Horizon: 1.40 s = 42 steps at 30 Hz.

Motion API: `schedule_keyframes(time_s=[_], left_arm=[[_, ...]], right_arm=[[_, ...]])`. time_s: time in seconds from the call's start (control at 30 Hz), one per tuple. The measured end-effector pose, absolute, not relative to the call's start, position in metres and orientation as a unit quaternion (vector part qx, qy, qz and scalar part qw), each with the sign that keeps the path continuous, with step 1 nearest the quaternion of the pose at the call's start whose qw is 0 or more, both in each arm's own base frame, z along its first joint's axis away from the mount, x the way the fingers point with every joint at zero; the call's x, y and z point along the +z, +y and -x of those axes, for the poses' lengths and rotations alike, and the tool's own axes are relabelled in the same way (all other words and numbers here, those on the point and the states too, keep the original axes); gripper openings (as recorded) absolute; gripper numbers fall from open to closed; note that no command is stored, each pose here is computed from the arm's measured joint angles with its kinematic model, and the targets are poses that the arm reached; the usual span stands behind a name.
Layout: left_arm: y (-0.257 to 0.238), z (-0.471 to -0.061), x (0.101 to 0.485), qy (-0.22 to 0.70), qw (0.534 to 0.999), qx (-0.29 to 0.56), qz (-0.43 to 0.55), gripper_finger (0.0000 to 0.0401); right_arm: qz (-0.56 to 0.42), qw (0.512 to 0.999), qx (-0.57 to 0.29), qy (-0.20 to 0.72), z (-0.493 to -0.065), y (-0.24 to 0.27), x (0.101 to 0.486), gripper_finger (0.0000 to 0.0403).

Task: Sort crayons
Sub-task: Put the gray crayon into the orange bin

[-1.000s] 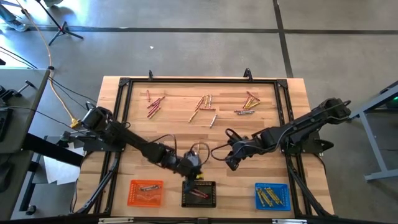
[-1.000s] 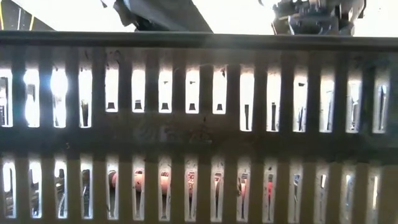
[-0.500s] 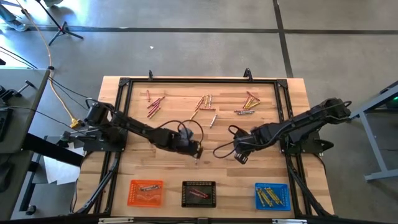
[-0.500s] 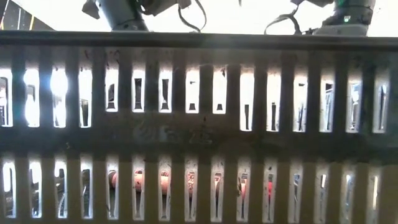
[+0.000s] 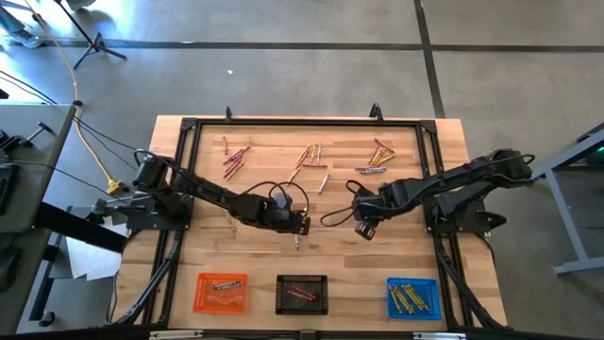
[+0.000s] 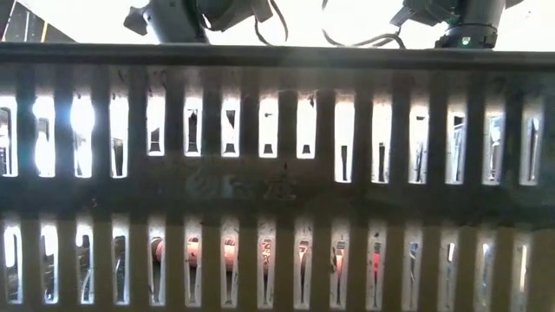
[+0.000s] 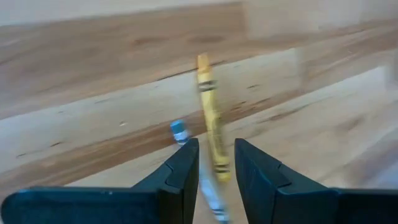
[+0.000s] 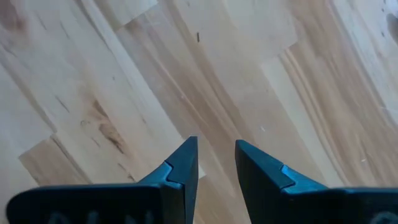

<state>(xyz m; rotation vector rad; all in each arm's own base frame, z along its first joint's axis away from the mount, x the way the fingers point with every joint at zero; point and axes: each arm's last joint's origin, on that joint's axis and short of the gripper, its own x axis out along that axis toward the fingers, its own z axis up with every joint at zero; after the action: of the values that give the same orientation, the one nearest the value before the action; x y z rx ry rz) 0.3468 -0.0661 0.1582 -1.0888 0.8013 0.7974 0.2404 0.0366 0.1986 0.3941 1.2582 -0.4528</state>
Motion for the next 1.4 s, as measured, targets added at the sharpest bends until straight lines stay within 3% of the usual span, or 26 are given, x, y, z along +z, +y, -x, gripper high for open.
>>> schedule_keyframes(time_s=[0.53, 0.77, 1.13, 1.4], left_arm=[[-0.071, -0.354, 0.122, 0.407, 0.67, 0.361, 0.505, 0.0088], [-0.07, -0.347, 0.119, 0.432, 0.657, 0.383, 0.485, 0.007], [-0.07, -0.346, 0.12, 0.439, 0.661, 0.379, 0.476, 0.0006], [-0.067, -0.337, 0.145, 0.439, 0.699, 0.353, 0.441, 0.0001]], right_arm=[[-0.178, 0.773, -0.205, 0.574, -0.243, 0.029, 0.199, 0.0091], [-0.178, 0.773, -0.205, 0.574, -0.243, 0.029, 0.199, 0.0091], [-0.18, 0.772, -0.203, 0.575, -0.243, 0.029, 0.199, 0.0091], [-0.181, 0.77, -0.203, 0.577, -0.243, 0.03, 0.199, 0.0091]])
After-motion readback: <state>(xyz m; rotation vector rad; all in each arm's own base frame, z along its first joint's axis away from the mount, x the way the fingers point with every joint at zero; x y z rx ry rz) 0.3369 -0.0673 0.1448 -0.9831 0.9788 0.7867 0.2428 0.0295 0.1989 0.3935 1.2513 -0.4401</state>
